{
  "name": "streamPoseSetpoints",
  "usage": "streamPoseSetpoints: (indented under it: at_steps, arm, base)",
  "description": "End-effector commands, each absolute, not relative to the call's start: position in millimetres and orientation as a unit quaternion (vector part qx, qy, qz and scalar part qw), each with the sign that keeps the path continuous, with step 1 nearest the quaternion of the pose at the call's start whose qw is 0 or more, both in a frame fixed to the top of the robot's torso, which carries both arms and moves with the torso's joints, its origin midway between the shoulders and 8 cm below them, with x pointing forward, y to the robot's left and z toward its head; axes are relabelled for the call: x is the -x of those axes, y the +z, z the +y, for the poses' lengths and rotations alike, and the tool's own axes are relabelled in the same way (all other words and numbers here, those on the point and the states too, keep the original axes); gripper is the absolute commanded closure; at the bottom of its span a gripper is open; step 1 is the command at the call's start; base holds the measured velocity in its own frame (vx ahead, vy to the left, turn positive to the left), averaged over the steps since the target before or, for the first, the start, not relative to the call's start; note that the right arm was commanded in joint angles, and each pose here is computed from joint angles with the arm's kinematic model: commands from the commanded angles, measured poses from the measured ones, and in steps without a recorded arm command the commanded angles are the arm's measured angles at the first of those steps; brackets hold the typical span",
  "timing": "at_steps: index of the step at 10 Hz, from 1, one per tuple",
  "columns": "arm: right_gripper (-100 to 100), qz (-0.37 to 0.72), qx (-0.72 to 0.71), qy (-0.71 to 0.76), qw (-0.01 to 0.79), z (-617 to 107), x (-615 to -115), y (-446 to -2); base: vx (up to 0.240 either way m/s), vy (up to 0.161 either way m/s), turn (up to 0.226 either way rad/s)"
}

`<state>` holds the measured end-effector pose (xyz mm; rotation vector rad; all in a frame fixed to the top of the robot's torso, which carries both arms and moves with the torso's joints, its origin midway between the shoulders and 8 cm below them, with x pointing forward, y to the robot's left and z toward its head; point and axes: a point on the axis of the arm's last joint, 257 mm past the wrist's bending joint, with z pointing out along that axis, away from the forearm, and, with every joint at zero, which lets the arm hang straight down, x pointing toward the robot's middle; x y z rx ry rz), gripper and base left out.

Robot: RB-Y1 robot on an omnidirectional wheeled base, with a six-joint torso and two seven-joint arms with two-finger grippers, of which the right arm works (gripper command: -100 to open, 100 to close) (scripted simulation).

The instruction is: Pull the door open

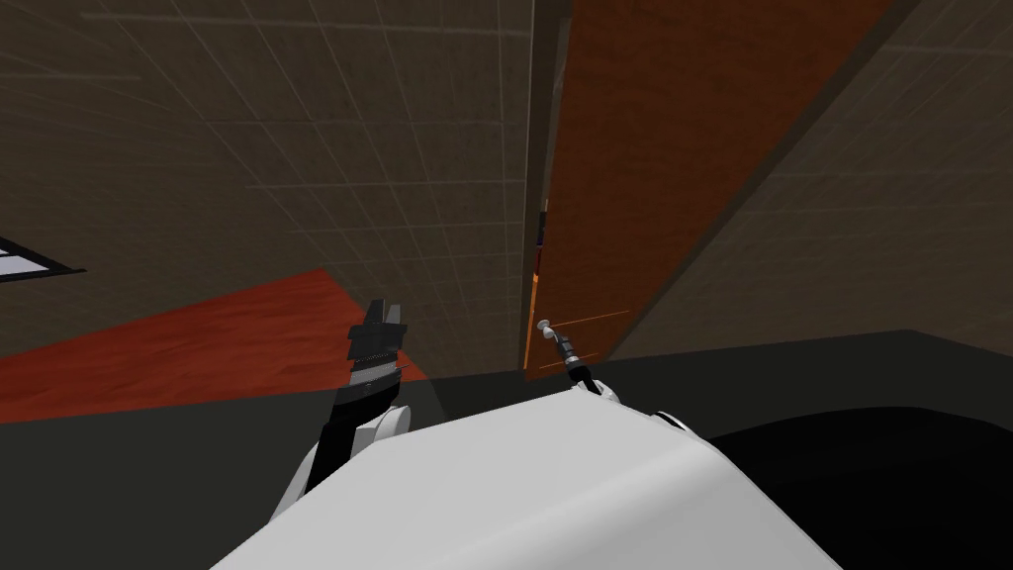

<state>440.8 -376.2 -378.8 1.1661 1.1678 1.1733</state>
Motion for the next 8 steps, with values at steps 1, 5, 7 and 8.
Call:
streamPoseSetpoints:
  at_steps: [1,5,7,8]
  arm:
    - [100,0.482,-0.49,0.514,0.513,-356.6,-446.1,-377.9]
    - [100,0.456,-0.523,0.529,0.489,-361.6,-443.5,-384.0]
    - [100,0.453,-0.518,0.535,0.491,-359.2,-447.0,-378.0]
    - [100,0.453,-0.518,0.535,0.491,-359.2,-447.0,-378.0]
  base:
    - [-0.032,-0.013,0.039]
    - [-0.031,-0.016,0.042]
    - [-0.007,-0.006,0.005]
    - [0.0,0.0,0.0]
